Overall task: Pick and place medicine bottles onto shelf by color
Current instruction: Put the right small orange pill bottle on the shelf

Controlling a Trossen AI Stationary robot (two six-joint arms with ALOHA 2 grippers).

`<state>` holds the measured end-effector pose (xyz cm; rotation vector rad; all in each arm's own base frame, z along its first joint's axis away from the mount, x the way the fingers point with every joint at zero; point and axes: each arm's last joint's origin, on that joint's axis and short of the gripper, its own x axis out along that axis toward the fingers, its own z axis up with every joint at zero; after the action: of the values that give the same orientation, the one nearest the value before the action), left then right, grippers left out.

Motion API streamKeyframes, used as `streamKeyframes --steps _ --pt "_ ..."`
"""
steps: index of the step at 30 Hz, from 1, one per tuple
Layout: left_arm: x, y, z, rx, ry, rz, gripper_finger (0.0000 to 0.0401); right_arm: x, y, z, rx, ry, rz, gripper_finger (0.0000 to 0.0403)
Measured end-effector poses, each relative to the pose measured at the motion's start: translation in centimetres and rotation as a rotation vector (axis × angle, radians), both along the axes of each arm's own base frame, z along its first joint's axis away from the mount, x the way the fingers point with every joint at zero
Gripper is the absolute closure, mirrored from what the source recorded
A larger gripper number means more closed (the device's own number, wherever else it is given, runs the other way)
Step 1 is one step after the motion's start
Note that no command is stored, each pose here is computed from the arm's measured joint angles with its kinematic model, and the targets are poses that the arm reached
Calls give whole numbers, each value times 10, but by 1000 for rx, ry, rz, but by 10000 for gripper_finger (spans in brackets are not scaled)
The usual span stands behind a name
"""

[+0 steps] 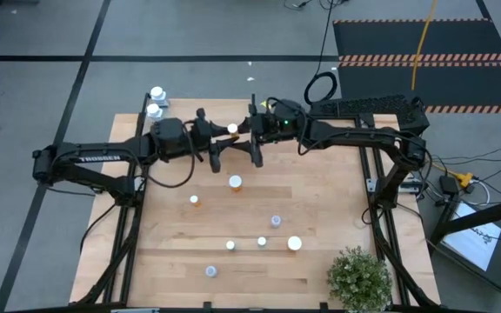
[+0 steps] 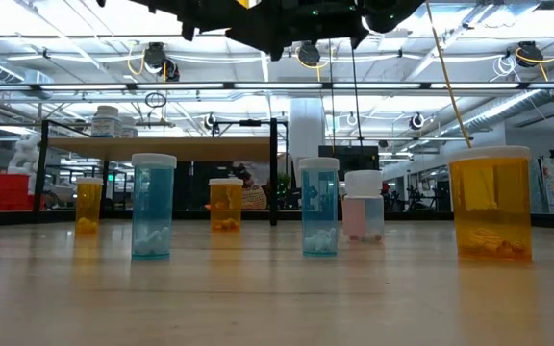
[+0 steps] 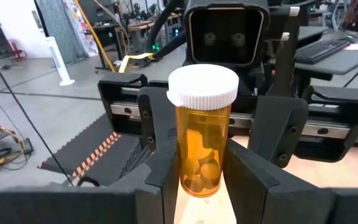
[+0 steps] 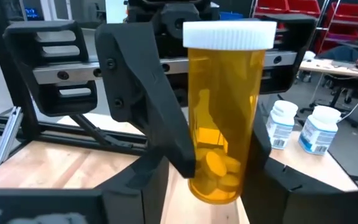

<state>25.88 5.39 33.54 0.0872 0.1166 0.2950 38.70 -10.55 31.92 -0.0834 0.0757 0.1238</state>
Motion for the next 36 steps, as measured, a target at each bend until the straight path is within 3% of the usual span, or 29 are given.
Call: streamKeyframes --steps 22,36 --pt "-3 -1 -3 18 52 -12 282 -1 -1 -4 -13 42 3 311" --pt "-8 -2 -2 14 66 -3 178 -2 -2 -7 -2 77 4 310"
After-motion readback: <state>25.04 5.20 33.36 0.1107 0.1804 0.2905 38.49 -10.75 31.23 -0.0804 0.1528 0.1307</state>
